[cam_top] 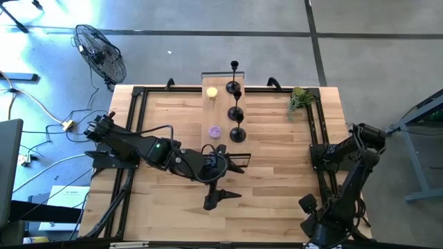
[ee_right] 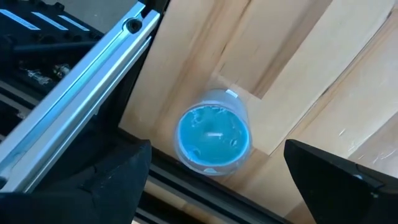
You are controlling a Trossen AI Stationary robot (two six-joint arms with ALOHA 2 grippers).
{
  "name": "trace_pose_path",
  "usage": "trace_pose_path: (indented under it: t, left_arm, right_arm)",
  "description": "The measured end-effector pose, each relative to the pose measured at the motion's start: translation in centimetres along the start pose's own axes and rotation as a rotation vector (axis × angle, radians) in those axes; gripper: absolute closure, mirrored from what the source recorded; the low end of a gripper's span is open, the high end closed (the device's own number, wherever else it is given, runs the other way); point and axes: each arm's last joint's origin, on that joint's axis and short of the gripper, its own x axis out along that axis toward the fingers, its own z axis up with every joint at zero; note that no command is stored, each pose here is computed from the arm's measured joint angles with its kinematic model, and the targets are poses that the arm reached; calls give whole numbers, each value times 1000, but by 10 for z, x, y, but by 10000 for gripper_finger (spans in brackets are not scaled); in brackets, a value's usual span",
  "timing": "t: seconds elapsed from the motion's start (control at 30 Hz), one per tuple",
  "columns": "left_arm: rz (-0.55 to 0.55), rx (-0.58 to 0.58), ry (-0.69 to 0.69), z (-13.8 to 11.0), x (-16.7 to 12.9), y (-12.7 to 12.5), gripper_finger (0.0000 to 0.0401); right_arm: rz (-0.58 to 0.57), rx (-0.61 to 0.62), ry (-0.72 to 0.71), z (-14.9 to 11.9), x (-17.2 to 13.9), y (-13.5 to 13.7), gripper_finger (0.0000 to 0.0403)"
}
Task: Pick & Place candle stick holders
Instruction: Put the blue scented candle on the shelf aligned with the scented candle on the shelf
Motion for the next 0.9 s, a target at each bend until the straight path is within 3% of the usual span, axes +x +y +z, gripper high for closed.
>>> trace_pose_path:
  t: [0.77, 0.9]
  left_arm:
    - [24, -8, -8, 0, 0, 1, 64]
    - [17, -9, -6, 0, 0, 0, 64]
  right_arm:
    - [-19, -37, -57, -4, 7, 7, 41]
    - [14, 22, -38, -8, 18, 3, 41]
